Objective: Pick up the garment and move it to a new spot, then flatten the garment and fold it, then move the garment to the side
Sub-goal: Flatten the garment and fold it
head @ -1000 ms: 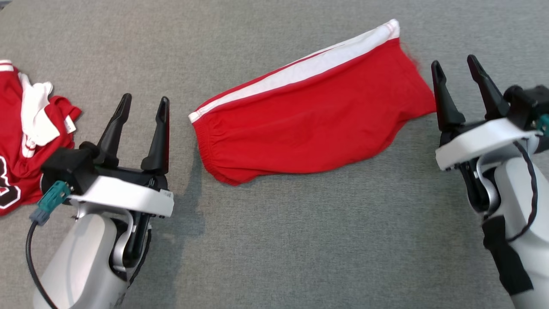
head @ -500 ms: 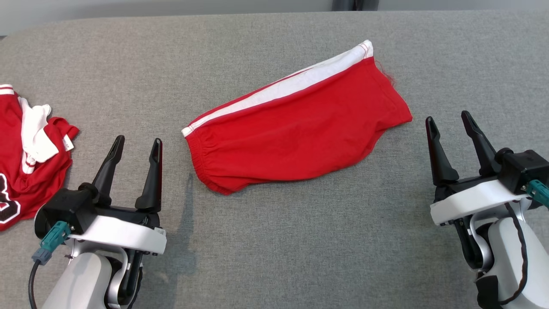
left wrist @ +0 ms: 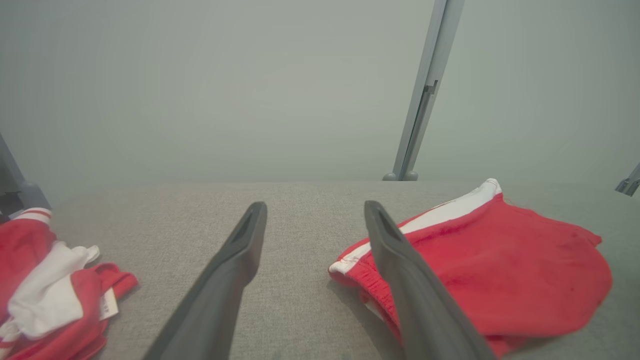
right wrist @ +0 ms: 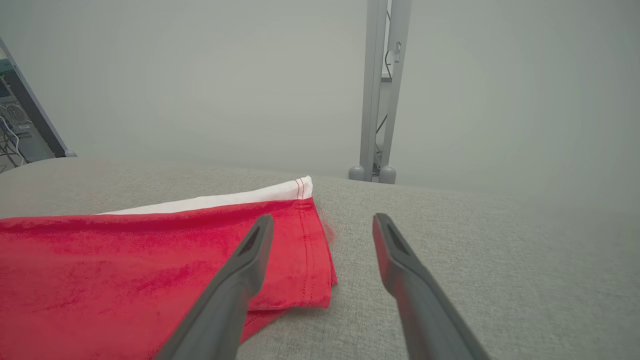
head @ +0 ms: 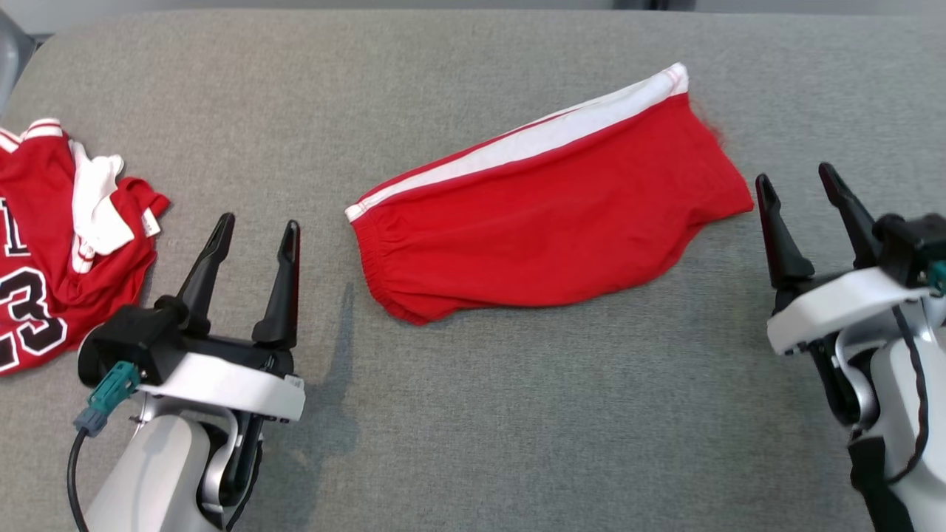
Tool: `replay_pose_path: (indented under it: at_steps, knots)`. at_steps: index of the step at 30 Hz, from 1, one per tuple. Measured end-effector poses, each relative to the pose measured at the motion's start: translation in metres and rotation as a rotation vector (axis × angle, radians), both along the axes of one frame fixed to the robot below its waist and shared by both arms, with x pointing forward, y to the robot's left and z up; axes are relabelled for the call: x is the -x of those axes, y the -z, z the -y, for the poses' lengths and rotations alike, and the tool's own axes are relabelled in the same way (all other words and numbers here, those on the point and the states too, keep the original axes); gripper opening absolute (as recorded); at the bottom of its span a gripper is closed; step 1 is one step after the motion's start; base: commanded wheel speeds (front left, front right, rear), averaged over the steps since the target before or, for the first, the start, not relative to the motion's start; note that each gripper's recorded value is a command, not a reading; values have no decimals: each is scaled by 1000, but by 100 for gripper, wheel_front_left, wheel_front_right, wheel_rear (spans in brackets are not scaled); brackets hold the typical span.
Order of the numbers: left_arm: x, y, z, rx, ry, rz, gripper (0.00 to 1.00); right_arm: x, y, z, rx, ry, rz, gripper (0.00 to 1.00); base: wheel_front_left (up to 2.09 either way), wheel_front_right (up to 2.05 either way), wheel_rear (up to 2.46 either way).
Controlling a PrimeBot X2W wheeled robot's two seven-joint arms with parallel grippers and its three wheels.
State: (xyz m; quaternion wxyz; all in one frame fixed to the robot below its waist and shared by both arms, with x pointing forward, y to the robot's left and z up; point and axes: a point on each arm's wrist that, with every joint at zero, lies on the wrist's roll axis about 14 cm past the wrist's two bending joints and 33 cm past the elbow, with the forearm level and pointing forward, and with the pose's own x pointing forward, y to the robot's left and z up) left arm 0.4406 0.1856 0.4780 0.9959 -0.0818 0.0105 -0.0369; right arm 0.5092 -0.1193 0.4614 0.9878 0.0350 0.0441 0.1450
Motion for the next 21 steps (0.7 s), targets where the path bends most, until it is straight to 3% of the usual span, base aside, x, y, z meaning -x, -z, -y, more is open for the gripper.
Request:
replay_pose_path:
  at_steps: [8,17,18,19,20,21]
  knots:
    - [-10,10,-1,6,-4,-19,100,-31,46,-19,60,-63,-126,100,0,0,0]
    - [-13,19,-2,14,-5,-37,100,-38,92,-26,58,-57,-279,100,0,0,0]
    - [-13,20,-2,14,-6,-38,100,-38,95,-27,57,-58,-291,52,0,0,0]
    - [-14,20,-2,13,-3,-39,100,-37,97,-28,57,-60,-302,29,0,0,0]
    - [-14,21,-2,13,-4,-39,100,-37,97,-28,54,-60,-304,0,0,0,0]
    - [-15,21,-1,15,-2,-39,100,-37,97,-29,49,-59,-305,0,0,0,0]
